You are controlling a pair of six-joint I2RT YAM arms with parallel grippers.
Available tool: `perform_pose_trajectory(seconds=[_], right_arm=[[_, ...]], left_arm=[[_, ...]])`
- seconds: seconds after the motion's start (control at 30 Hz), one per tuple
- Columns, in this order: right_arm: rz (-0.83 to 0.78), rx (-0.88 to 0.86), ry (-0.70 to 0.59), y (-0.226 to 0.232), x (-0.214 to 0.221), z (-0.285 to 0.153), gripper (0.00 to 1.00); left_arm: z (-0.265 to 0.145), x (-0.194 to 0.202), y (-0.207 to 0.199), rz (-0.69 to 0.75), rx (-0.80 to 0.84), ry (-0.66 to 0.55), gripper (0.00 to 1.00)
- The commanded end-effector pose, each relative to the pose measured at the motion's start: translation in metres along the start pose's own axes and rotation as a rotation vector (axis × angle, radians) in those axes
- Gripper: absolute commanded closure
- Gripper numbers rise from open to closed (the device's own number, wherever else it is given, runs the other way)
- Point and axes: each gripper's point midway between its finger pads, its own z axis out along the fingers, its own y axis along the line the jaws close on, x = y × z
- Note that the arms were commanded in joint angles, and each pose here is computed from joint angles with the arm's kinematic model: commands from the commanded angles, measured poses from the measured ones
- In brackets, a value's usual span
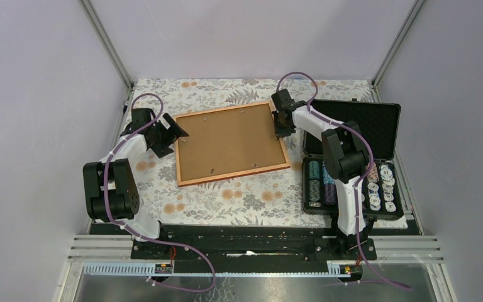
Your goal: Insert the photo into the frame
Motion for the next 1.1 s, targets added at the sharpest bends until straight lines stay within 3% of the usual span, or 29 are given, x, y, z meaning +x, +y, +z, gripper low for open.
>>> perform_pose_trajectory(seconds=[0.0,0.13,0.2,0.27,0.33,0.47,0.57,0.67,0.77,0.9,1.07], right_arm=[[0.045,-0.013,0.034,0.002,0.013,0.009,0.99],[0.044,-0.062,0.014,0.01,0.009,0.003,0.98],[0.049,-0.086,-0.018,0.012,0.002,-0.004,0.68],[0.052,-0.1,-0.047,0.013,0.0,-0.011,0.45],[0.057,-0.106,-0.085,0.012,-0.005,-0.019,0.33],[0.055,-0.131,-0.138,0.014,-0.013,-0.03,0.2],[0.046,-0.147,-0.128,0.017,-0.011,-0.027,0.17],[0.04,-0.161,-0.12,0.02,-0.01,-0.024,0.17],[0.038,-0.177,-0.117,0.023,-0.01,-0.025,0.17],[0.035,-0.181,-0.124,0.023,-0.01,-0.024,0.17],[0.027,-0.177,-0.113,0.024,-0.008,-0.016,0.17]], left_arm=[[-0.004,-0.009,-0.008,0.016,0.037,-0.037,0.02],[-0.008,-0.013,-0.009,0.03,0.034,-0.059,0.01],[-0.011,-0.015,-0.011,0.04,0.038,-0.07,0.01],[-0.013,-0.017,-0.012,0.054,0.037,-0.082,0.01],[-0.017,-0.022,-0.01,0.069,0.02,-0.108,0.01],[-0.032,-0.04,-0.006,0.116,-0.049,-0.206,0.01],[-0.037,-0.046,-0.008,0.151,-0.107,-0.245,0.01],[-0.024,-0.037,-0.007,0.122,-0.155,-0.158,0.01],[-0.01,-0.051,0.0,0.123,-0.349,-0.118,0.01],[0.011,-0.056,0.0,0.191,-0.475,-0.104,0.04],[0.034,-0.061,-0.003,0.202,-0.486,-0.084,0.13]])
